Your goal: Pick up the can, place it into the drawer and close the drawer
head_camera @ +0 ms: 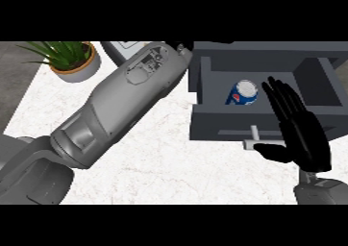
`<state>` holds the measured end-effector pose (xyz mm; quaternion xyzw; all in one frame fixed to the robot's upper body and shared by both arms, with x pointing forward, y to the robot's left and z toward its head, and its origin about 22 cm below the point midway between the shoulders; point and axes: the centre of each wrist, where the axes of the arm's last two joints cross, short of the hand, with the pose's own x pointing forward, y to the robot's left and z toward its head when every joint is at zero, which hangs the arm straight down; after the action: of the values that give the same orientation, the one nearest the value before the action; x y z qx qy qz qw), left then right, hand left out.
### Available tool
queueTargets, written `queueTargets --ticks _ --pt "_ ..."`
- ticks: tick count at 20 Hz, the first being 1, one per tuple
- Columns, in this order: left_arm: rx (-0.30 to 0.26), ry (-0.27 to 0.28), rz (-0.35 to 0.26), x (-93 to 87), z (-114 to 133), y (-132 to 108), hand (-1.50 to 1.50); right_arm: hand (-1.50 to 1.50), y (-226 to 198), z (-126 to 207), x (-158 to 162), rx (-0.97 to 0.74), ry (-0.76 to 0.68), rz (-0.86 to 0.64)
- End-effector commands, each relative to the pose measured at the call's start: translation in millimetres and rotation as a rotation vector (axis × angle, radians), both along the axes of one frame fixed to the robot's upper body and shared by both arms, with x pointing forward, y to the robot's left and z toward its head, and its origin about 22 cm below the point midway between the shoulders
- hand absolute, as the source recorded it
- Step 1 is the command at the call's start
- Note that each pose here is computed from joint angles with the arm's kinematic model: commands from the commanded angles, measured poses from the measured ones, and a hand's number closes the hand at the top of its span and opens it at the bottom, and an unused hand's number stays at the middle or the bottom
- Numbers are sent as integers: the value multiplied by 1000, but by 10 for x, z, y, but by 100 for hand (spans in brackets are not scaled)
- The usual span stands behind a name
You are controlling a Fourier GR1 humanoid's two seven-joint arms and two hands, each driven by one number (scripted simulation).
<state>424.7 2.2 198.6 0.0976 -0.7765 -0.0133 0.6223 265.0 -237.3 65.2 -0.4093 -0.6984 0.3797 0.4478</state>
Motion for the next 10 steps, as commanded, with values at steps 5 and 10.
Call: queueTargets --ticks 5,10 --pt "22 -1 16 22 189 465 -150 -150 69 -598 205 -23 27 -57" --pt "21 18 0 -107 332 470 -150 -150 104 -664 531 -67 14 -94"
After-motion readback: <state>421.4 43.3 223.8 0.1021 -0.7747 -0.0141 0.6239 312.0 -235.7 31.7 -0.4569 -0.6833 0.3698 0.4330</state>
